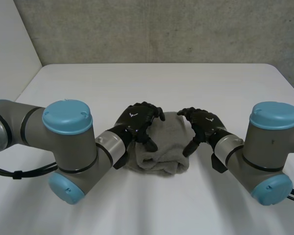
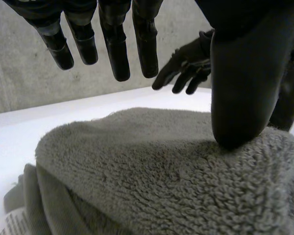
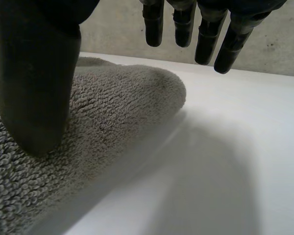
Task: Fold the towel.
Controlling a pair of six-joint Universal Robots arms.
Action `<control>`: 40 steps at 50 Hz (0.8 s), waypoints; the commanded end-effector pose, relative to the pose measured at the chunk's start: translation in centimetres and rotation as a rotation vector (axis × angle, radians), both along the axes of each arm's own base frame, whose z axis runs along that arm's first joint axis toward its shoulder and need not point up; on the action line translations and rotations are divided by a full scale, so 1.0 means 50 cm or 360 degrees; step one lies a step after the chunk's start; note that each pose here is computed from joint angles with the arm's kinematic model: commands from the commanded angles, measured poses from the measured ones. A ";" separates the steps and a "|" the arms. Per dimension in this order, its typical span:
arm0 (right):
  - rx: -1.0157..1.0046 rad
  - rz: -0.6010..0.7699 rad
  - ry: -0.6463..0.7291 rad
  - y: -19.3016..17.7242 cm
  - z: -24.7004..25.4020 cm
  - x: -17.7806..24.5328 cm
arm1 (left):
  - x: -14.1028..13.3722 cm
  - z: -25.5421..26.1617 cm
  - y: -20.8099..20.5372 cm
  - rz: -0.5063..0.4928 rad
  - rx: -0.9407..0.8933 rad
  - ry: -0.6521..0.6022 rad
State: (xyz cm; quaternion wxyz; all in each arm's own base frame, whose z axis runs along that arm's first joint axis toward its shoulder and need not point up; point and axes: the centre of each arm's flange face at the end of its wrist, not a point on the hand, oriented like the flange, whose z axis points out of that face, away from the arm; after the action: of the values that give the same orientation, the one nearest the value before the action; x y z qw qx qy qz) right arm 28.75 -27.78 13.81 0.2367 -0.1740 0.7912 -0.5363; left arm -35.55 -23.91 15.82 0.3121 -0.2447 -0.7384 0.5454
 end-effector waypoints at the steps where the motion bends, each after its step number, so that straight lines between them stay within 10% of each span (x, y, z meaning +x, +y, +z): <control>1: 0.0044 0.0067 0.0020 0.017 -0.016 0.035 | 0.025 -0.023 0.005 0.0037 0.0065 -0.0069; 27: -0.0062 0.0058 0.0314 0.052 -0.045 0.076 | 0.090 -0.076 -0.048 0.0163 -0.0083 -0.0417; 40: -0.0310 0.0042 0.0184 0.066 0.101 0.056 | 0.093 0.016 -0.048 0.0219 -0.0230 -0.0316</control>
State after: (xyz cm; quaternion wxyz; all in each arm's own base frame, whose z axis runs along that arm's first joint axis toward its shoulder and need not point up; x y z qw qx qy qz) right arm 32.26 -24.87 15.41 0.1734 -0.2431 0.7713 -0.5621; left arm -31.07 -26.28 13.46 0.1804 -0.2800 -0.7608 0.5569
